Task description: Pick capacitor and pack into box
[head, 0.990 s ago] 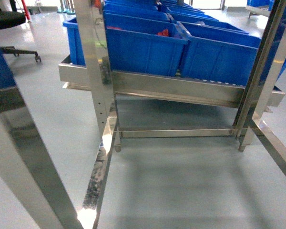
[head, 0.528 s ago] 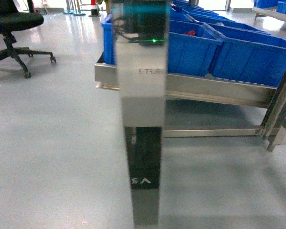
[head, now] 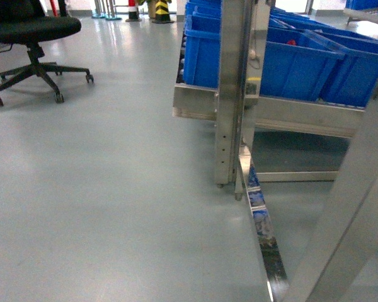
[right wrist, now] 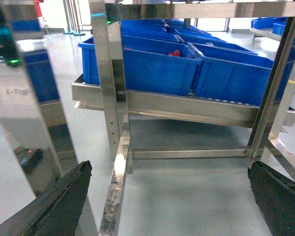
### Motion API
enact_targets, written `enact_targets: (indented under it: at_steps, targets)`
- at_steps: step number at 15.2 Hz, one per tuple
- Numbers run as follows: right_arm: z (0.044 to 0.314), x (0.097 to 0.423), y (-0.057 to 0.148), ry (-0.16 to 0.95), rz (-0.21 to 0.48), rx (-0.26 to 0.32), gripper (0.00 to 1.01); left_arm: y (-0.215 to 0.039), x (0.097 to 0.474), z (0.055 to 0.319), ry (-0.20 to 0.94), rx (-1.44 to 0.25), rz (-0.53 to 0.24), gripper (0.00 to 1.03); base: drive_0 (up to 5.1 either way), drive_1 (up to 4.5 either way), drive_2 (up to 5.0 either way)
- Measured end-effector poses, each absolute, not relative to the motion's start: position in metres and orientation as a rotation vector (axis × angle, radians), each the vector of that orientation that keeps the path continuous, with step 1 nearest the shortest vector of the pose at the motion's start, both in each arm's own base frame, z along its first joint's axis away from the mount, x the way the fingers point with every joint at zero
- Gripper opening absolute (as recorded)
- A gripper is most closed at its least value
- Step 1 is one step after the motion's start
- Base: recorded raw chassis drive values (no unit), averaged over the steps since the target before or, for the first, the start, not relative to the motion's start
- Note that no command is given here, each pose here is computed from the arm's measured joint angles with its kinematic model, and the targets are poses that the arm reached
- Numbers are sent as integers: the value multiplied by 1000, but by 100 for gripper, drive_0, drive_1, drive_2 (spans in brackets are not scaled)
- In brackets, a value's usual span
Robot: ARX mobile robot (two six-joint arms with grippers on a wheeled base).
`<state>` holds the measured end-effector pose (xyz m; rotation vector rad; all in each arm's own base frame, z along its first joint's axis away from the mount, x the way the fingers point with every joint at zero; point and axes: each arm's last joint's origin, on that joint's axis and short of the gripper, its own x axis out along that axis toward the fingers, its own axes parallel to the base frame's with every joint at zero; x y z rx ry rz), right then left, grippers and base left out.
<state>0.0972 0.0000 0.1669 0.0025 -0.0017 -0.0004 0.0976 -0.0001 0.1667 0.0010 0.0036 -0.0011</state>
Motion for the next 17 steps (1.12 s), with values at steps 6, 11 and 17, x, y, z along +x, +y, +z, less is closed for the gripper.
enact_targets:
  at_steps: [6,11,17]
  targets:
    - [167,97,0,-4,-1,2,98,0,98,167,3,1,-1,43,-498,248,248]
    - [167,97,0,-2,0,2,98,0,98,167,3,1,-1,43,-498,248,248]
    - [167,97,0,-6,0,2,98,0,98,167,1,1,-1,43,-506,239,239]
